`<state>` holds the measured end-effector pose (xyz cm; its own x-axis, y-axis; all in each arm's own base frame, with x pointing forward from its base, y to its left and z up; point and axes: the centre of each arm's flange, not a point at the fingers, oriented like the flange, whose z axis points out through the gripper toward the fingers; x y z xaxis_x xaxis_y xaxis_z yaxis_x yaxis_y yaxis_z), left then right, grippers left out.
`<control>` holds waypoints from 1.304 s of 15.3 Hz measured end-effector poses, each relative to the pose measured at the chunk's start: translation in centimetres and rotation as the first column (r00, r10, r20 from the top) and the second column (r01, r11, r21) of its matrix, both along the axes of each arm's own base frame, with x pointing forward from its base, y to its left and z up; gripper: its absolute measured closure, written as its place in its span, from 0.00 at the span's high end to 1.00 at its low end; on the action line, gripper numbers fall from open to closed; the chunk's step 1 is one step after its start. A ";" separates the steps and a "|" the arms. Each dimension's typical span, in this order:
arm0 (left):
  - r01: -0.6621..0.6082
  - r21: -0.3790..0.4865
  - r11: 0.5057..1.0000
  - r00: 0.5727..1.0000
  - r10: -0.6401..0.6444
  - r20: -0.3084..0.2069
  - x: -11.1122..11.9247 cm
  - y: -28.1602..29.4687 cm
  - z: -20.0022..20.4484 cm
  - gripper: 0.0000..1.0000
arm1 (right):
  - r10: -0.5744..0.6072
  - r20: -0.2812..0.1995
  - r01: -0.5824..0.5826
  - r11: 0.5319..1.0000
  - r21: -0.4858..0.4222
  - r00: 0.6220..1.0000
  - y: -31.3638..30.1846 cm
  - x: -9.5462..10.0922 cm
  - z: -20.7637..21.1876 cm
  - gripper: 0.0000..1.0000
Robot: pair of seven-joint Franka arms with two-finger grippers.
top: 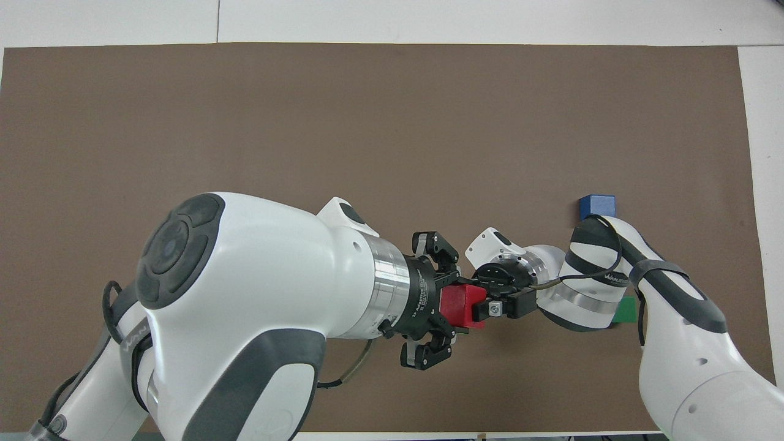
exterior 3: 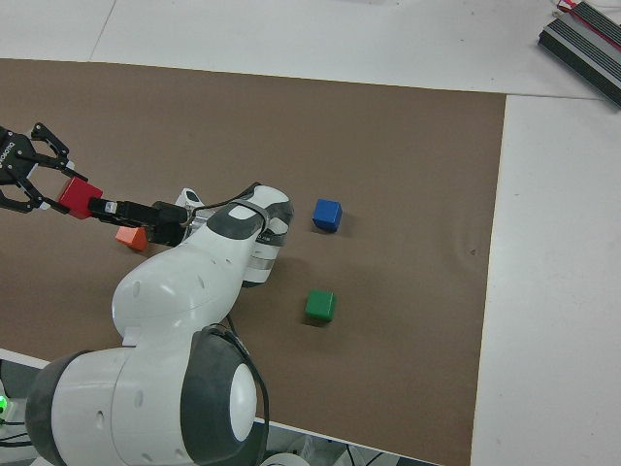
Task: Transfer red block to right arm and stack on blue block
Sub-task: 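Carry the red block toward the right gripper while it reaches in, then close the right gripper on the red block and open the left gripper, then carry the red block toward the blue block while the left gripper withdraws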
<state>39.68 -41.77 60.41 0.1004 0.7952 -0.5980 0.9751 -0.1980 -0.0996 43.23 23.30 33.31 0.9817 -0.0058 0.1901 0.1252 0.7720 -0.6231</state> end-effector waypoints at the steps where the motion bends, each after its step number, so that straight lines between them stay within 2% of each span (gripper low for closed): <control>1: -0.001 0.006 1.000 1.000 0.001 -0.003 0.0 0.2 -0.3 0.54 | 0.000 0.000 0.000 1.000 0.000 1.000 0.0 0.0 0.0 0.60; 2: 0.013 0.005 1.000 1.000 -0.013 0.006 -0.1 0.3 -0.3 0.54 | 0.005 -0.005 -0.005 1.000 -0.001 1.000 0.1 -0.1 -0.1 0.56; 9: 0.007 0.012 1.000 1.000 -0.007 0.005 0.0 0.9 -0.3 0.54 | 0.006 -0.006 -0.006 1.000 -0.005 1.000 0.6 -0.1 -0.1 0.56; 10: -0.009 0.014 1.000 1.000 0.008 0.003 0.5 1.5 -0.1 0.57 | -0.003 -0.006 0.003 1.000 -0.010 1.000 0.8 0.2 0.0 0.56; 12: -0.070 0.031 0.997 0.998 0.070 0.004 3.3 6.4 1.3 0.77 | -0.016 -0.006 0.016 1.000 -0.015 1.000 0.8 0.3 -0.1 0.56; 14: -0.048 0.027 0.998 0.999 0.048 0.023 6.5 14.5 4.0 0.99 | -0.014 -0.005 0.014 1.000 -0.015 1.000 1.0 0.2 -0.1 0.56; 16: 0.028 0.003 1.000 0.996 -0.028 0.090 8.6 22.4 5.5 1.00 | -0.022 -0.005 0.022 0.999 -0.033 1.000 1.0 0.4 -0.1 0.56; 17: 0.070 0.005 0.998 0.987 -0.070 0.145 9.5 25.6 5.5 1.00 | -0.033 -0.006 0.033 0.998 -0.060 0.999 1.1 0.6 -0.1 0.56; 19: 0.189 0.096 0.977 0.945 -0.207 0.255 10.6 30.2 4.7 1.00 | -0.053 -0.007 0.051 0.991 -0.127 0.999 1.1 1.2 0.6 0.56; 20: 0.271 0.162 0.949 0.904 -0.309 0.297 10.9 31.6 4.2 1.00 | -0.059 -0.006 0.057 0.986 -0.160 0.998 1.1 1.6 1.3 0.56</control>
<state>50.62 -10.21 64.66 0.5047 0.7629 -0.4040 0.8604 -0.4826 0.1636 44.79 24.44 34.59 0.9826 -0.0335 0.1828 0.1598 0.6544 -0.7391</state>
